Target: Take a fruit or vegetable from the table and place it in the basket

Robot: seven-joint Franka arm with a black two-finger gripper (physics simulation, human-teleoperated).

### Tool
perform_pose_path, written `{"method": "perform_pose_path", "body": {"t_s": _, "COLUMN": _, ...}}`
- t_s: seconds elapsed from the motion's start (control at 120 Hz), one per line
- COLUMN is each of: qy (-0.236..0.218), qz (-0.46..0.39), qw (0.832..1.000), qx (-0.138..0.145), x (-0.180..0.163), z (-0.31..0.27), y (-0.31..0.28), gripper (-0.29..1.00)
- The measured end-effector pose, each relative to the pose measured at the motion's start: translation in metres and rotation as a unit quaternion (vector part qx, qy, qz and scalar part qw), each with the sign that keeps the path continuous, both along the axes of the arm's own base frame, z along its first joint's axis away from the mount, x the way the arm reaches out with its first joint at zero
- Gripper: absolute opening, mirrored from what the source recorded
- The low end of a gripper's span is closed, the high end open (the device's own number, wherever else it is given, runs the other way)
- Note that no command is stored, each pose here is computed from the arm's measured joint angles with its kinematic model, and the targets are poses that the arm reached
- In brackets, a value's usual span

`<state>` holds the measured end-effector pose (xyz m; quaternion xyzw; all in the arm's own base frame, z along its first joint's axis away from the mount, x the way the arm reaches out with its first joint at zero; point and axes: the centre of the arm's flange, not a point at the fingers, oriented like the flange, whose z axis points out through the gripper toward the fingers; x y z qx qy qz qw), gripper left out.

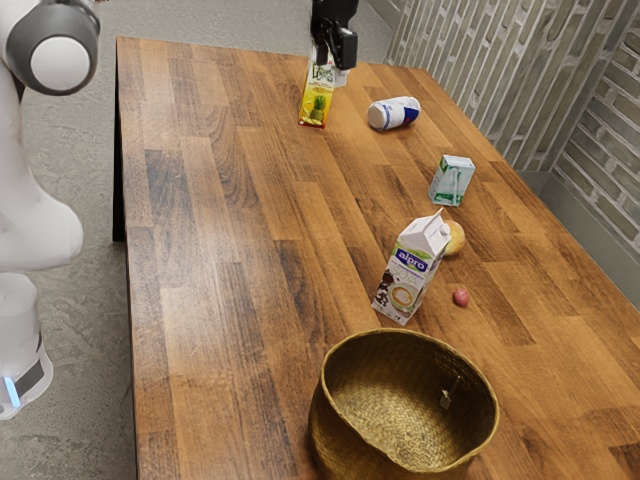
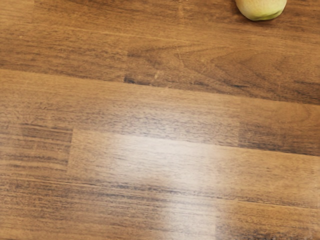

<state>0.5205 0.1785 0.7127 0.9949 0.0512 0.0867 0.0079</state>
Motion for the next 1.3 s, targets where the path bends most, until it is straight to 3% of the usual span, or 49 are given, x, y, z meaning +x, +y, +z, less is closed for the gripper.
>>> {"method": "perform_pose_path", "body": {"t_s": 0.125, "qy": 0.0, "qz": -0.025, "qw": 1.0, "qx": 0.002, "x": 0.005, "z": 0.0, "y": -0.016, "gripper": 0.68}}
{"method": "perform_pose_path", "body": {"t_s": 0.317, "qy": -0.001, "qz": -0.007, "qw": 1.0, "qx": 0.004, "x": -0.006, "z": 0.001, "y": 0.016, "gripper": 0.69}}
{"method": "perform_pose_path", "body": {"t_s": 0.392, "qy": -0.018, "qz": 0.004, "qw": 1.0, "qx": 0.022, "x": -0.015, "z": 0.024, "y": 0.024, "gripper": 0.69}}
{"method": "perform_pose_path", "body": {"t_s": 0.45, "qy": -0.085, "qz": 0.009, "qw": 0.994, "qx": 0.066, "x": -0.04, "z": 0.102, "y": 0.019, "gripper": 0.69}}
{"method": "perform_pose_path", "body": {"t_s": 0.5, "qy": -0.113, "qz": 0.005, "qw": 0.99, "qx": 0.087, "x": -0.055, "z": 0.134, "y": 0.014, "gripper": 0.69}}
{"method": "perform_pose_path", "body": {"t_s": 0.567, "qy": -0.106, "qz": -0.008, "qw": 0.99, "qx": 0.095, "x": -0.055, "z": 0.133, "y": 0.012, "gripper": 0.69}}
{"method": "perform_pose_path", "body": {"t_s": 0.633, "qy": -0.068, "qz": -0.023, "qw": 0.993, "qx": 0.099, "x": -0.05, "z": 0.115, "y": 0.011, "gripper": 0.69}}
{"method": "perform_pose_path", "body": {"t_s": 0.742, "qy": 0.069, "qz": -0.05, "qw": 0.994, "qx": 0.064, "x": -0.042, "z": 0.042, "y": 0.012, "gripper": 0.69}}
{"method": "perform_pose_path", "body": {"t_s": 0.817, "qy": 0.105, "qz": -0.074, "qw": 0.991, "qx": 0.049, "x": -0.044, "z": 0.024, "y": 0.013, "gripper": 0.69}}
{"method": "perform_pose_path", "body": {"t_s": 0.983, "qy": 0.112, "qz": -0.07, "qw": 0.991, "qx": 0.014, "x": -0.067, "z": 0.009, "y": 0.069, "gripper": 0.68}}
{"method": "perform_pose_path", "body": {"t_s": 1.175, "qy": 0.085, "qz": 0.049, "qw": 0.995, "qx": -0.011, "x": -0.162, "z": -0.022, "y": 0.217, "gripper": 0.68}}
{"method": "perform_pose_path", "body": {"t_s": 1.3, "qy": 0.063, "qz": 0.103, "qw": 0.993, "qx": -0.007, "x": -0.221, "z": -0.021, "y": 0.27, "gripper": 0.69}}
